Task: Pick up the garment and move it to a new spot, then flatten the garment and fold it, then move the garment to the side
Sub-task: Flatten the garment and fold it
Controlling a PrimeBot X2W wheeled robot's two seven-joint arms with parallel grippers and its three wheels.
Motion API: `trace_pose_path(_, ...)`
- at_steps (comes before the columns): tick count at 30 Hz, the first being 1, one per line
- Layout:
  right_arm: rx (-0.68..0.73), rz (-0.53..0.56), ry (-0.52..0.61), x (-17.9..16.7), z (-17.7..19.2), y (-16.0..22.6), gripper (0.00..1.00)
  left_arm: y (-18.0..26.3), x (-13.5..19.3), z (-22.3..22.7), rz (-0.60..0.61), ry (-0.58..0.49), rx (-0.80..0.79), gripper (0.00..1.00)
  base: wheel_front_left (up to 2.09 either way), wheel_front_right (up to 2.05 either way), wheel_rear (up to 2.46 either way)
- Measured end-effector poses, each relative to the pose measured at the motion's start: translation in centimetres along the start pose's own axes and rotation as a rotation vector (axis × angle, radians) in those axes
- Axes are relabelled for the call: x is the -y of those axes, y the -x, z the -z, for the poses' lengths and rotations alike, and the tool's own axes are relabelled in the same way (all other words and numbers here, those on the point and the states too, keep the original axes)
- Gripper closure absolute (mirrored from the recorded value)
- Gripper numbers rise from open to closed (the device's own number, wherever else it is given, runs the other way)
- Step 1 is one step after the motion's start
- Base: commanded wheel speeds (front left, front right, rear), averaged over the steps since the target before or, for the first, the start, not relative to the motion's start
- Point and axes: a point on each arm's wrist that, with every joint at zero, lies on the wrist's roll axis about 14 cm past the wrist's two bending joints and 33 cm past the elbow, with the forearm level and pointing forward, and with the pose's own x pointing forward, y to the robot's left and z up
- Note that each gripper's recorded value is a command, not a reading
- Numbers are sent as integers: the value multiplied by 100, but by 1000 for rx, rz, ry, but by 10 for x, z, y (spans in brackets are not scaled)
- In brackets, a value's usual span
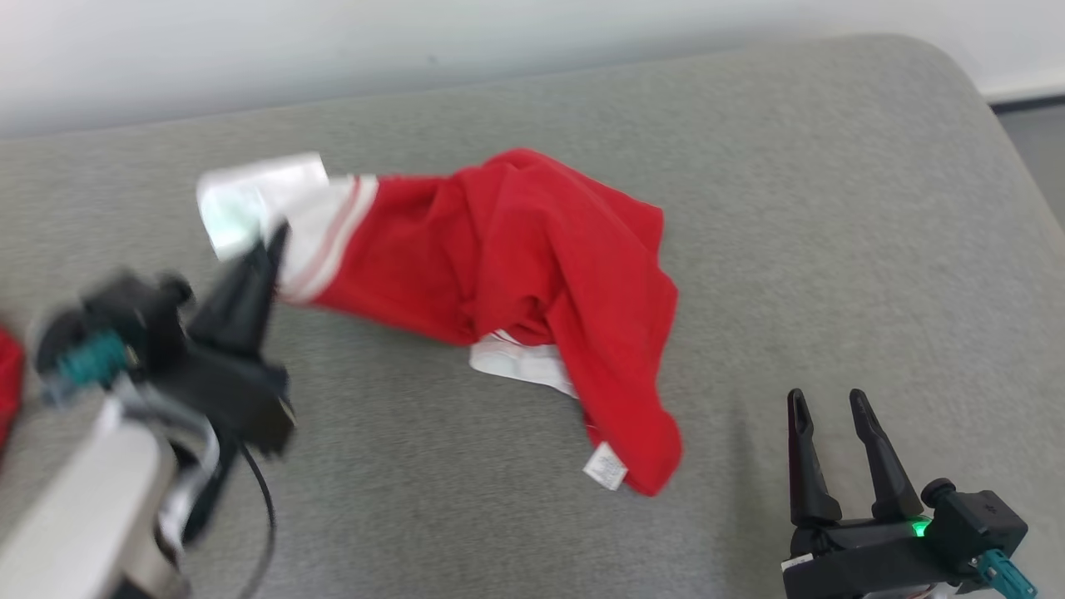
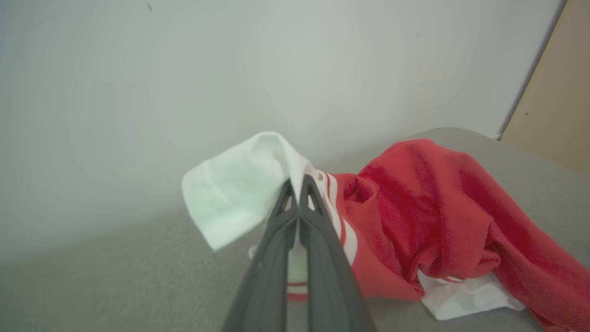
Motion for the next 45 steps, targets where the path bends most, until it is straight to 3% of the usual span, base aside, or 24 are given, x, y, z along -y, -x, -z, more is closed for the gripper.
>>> trace_pose_path(9,-8,-90,6,-28,4,-5,0,93,26,64,-144,180,-101,100,0,0,0)
trace_pose_path(13,1,-113,9,-36,2,-5,0,128,55,105,-200,313,-189,100,0,0,0)
trace_pose_path(18,9,-131,14,-41,-1,-4,0,142,69,125,-233,389,-227,100,0,0,0)
trace_pose_path(23,9,-138,15,-43,-2,-2,0,143,66,125,-251,387,-213,100,0,0,0)
trace_pose_path(24,10,-139,16,-44,-2,-2,0,143,62,123,-264,386,-202,68,0,0,0)
trace_pose_path(25,11,-140,16,-44,-2,-1,0,142,59,120,-270,377,-193,10,0,0,0)
trace_pose_path(26,11,-139,16,-44,-2,-1,0,141,57,117,-276,372,-181,0,0,0,0)
trace_pose_path(41,9,-137,10,-43,-1,0,0,161,0,67,-490,295,29,0,0,0,0)
trace_pose_path(45,5,-130,9,-41,0,-1,0,164,-15,44,-536,217,96,0,0,0,0)
